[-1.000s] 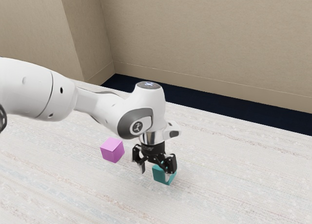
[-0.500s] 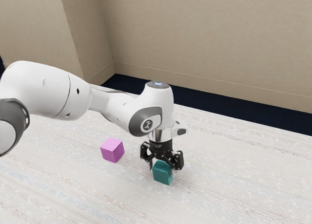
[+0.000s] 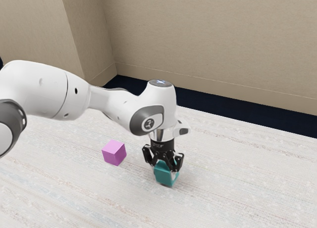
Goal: Pick up the blue block with one arm, and put the blue block on the pink block with one arm
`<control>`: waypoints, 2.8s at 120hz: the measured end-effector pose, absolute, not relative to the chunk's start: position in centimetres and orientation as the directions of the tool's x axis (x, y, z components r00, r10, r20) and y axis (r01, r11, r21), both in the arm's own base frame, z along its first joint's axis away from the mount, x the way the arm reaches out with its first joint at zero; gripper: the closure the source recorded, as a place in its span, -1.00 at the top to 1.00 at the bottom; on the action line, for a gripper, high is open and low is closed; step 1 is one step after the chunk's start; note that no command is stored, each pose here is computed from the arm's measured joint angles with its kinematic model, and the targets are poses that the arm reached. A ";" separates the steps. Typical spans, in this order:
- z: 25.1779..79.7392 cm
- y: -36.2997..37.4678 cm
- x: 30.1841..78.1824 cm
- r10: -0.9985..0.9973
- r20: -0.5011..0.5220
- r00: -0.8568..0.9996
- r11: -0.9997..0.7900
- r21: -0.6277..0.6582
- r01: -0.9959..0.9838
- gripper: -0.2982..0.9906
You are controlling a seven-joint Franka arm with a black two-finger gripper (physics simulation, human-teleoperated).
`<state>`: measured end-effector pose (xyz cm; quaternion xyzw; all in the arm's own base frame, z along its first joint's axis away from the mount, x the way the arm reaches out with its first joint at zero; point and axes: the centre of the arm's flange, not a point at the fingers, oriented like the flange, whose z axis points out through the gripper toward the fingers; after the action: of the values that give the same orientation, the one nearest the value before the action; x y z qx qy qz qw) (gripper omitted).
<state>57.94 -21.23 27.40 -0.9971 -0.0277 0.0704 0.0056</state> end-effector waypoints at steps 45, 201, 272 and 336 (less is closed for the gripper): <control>33.6 -19.8 57.4 0.065 -0.087 0.994 -0.997 -0.035 0.062 -0.06; 34.3 0.9 59.3 0.173 -0.146 0.974 -0.980 -0.126 0.156 -0.05; 33.7 0.6 59.4 0.096 -0.157 0.983 -0.991 -0.112 0.078 -0.05; 38.9 0.5 58.5 0.061 -0.108 0.992 -0.995 -0.086 0.051 0.48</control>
<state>58.50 0.54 38.89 -0.9972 -0.0281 0.0555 0.0415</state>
